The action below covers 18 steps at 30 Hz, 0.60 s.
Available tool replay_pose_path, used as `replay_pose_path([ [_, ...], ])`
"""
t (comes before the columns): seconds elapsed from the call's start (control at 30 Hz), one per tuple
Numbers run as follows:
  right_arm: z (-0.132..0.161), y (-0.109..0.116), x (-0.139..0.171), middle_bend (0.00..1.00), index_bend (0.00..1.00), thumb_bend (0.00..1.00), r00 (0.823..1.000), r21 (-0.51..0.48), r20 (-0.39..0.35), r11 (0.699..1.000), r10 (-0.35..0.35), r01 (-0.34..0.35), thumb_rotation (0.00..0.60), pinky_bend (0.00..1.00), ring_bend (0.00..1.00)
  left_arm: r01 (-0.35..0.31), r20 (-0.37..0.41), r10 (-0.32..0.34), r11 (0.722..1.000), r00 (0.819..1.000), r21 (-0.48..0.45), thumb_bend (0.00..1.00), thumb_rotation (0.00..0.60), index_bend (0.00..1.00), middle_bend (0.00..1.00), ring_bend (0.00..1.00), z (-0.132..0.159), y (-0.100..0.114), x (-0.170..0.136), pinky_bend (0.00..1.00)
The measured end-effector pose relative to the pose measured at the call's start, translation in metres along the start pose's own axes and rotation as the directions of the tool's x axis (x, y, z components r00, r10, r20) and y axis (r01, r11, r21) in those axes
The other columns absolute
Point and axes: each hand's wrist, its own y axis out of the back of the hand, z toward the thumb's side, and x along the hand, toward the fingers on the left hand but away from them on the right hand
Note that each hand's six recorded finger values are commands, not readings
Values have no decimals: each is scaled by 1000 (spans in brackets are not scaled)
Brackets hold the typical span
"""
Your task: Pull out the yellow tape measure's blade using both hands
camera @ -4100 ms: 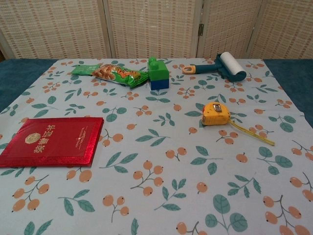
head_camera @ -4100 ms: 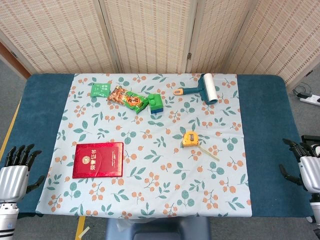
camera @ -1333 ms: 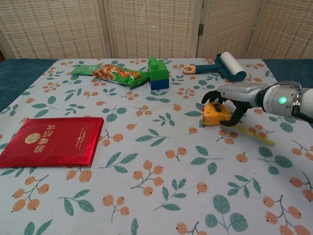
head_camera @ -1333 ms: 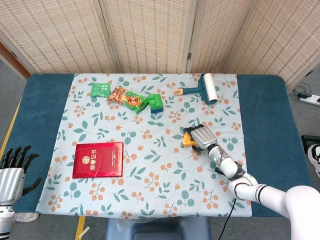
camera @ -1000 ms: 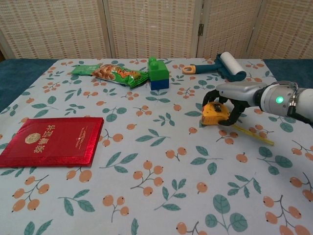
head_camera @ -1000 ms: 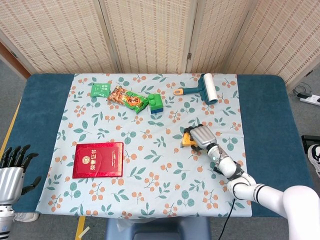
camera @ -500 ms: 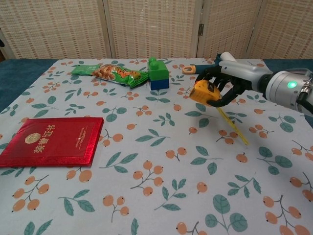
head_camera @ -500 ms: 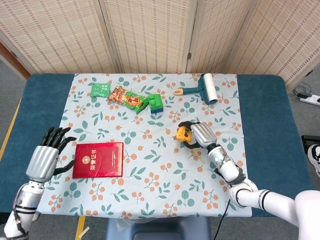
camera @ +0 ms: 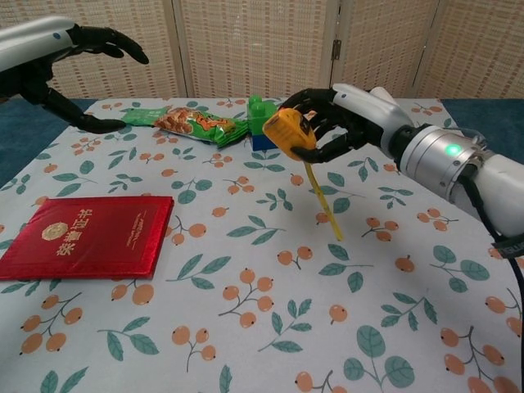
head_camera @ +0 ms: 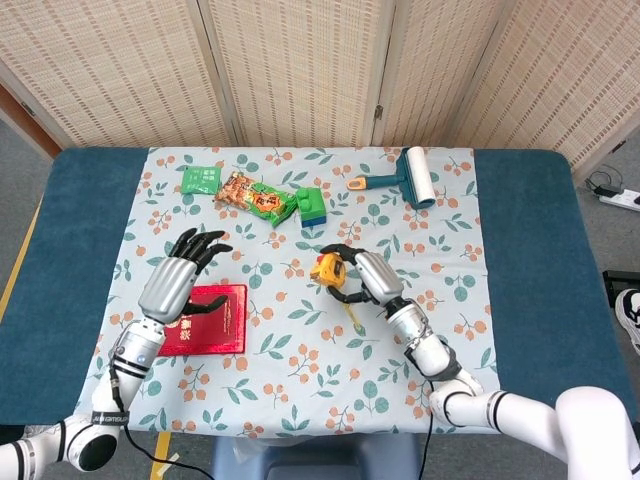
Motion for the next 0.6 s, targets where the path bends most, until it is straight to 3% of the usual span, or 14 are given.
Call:
replay_pose_path([
  [0.2, 12, -11, -9, 512, 578, 480, 997, -78, -56, 996, -55, 51, 600, 316, 477, 9, 27, -7, 999, 1000, -42, 291, 600, 93, 75, 66, 23, -11, 19, 9],
  [0.6, 24, -37, -21, 513, 579, 479, 991, -152, -104, 986, -86, 70, 600, 321, 477, 25, 25, -22, 992, 999, -122, 291, 600, 60, 75, 57, 45, -29, 40, 7],
])
